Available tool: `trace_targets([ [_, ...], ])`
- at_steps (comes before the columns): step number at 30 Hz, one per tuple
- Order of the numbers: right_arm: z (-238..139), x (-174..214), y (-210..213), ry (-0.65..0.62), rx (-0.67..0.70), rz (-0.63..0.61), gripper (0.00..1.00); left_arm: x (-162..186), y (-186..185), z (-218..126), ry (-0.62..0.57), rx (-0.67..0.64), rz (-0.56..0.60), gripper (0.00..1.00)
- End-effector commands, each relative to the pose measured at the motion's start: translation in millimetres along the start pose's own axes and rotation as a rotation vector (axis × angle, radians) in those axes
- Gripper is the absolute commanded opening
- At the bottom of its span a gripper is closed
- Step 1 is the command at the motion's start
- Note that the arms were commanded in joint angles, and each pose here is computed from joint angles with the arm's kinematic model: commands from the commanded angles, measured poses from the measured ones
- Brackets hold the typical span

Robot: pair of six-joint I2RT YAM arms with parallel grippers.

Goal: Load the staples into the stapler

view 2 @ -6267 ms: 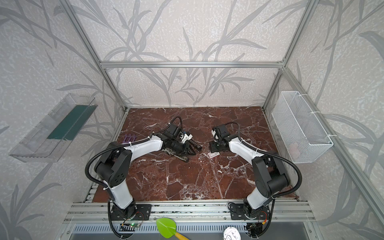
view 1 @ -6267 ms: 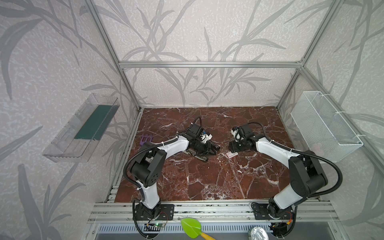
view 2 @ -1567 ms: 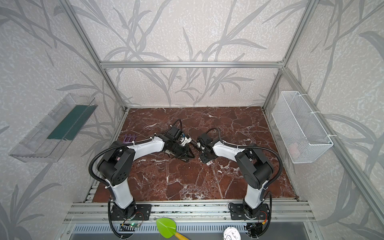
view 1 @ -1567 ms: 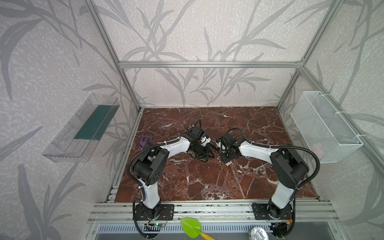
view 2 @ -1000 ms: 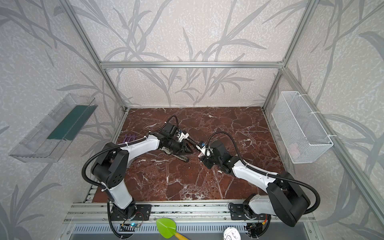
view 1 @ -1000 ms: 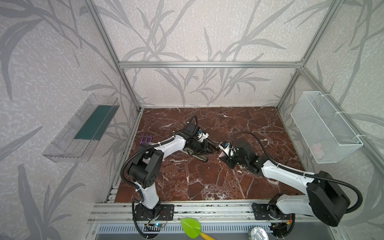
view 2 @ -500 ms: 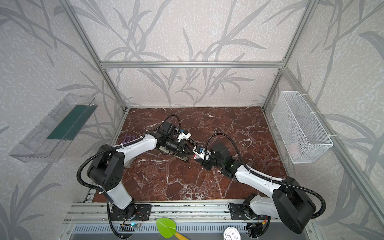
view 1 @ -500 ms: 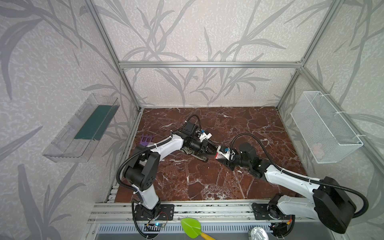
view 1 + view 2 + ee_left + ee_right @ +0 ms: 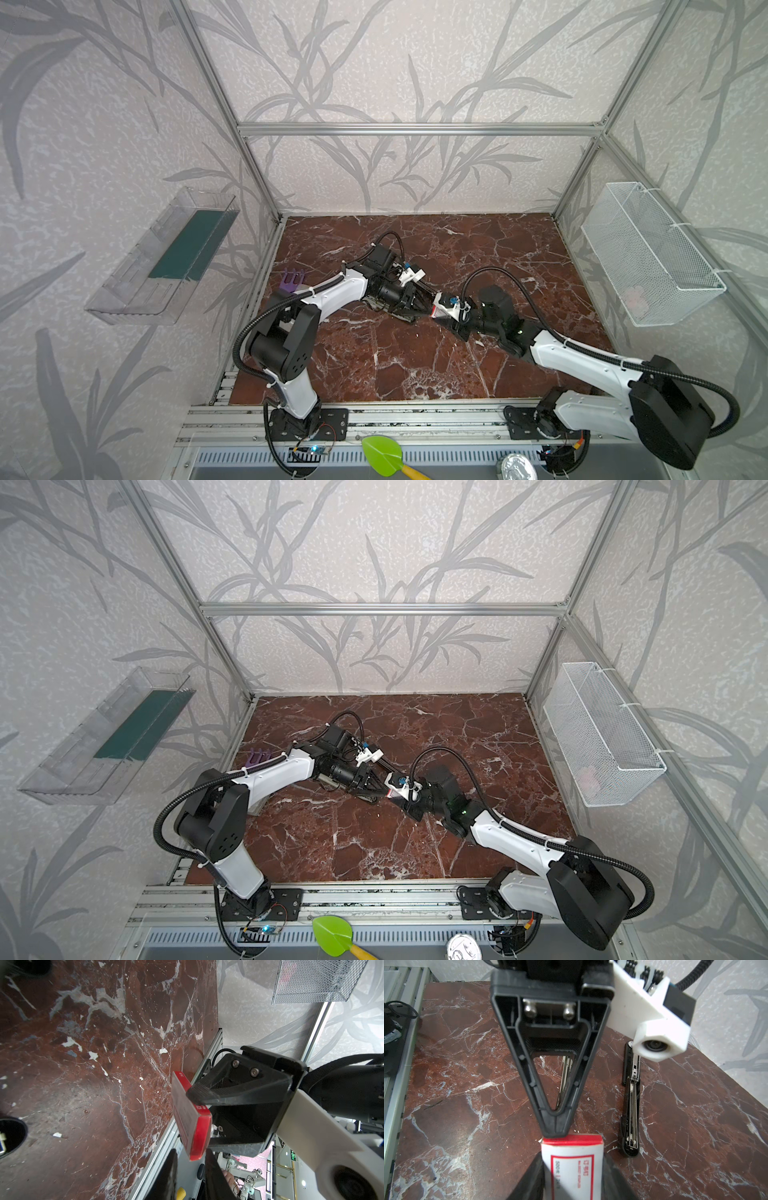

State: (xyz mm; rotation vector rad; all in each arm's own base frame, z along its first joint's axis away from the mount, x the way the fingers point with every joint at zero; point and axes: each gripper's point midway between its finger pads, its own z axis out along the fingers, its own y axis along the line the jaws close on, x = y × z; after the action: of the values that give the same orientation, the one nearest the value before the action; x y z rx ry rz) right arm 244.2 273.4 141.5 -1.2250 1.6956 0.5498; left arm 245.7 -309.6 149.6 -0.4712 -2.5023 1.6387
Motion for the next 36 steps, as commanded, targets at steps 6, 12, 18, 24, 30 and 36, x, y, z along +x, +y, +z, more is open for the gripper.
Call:
trace_targets([
  [6, -4.3, -25.1, 3.5, -0.069, -0.013, -0.038, 0.43, -6.6, -4.9, 2.8, 0.002, -0.028, 0.037, 0.23],
  [12, -3.7, -22.5, 2.7, -0.062, -0.005, -0.034, 0.43, -7.2, -3.5, 1.7, -0.004, -0.044, 0.036, 0.19],
  [18, -4.1, -20.9, 1.5, -0.059, 0.005, -0.033, 0.42, -14.6, -1.2, -11.3, -0.068, -0.044, 0.026, 0.22],
  [24, -3.0, -20.7, 2.5, -0.059, -0.003, -0.026, 0.42, -12.2, 3.0, -8.4, -0.054, -0.046, 0.016, 0.20],
  [30, -2.4, -20.4, 3.6, -0.057, -0.009, -0.025, 0.42, -10.9, -4.9, -6.6, -0.045, -0.029, 0.035, 0.25],
  [36, -2.5, -21.5, 4.3, -0.059, -0.012, -0.025, 0.42, -4.8, -3.7, 3.2, -0.005, -0.054, 0.042, 0.26],
])
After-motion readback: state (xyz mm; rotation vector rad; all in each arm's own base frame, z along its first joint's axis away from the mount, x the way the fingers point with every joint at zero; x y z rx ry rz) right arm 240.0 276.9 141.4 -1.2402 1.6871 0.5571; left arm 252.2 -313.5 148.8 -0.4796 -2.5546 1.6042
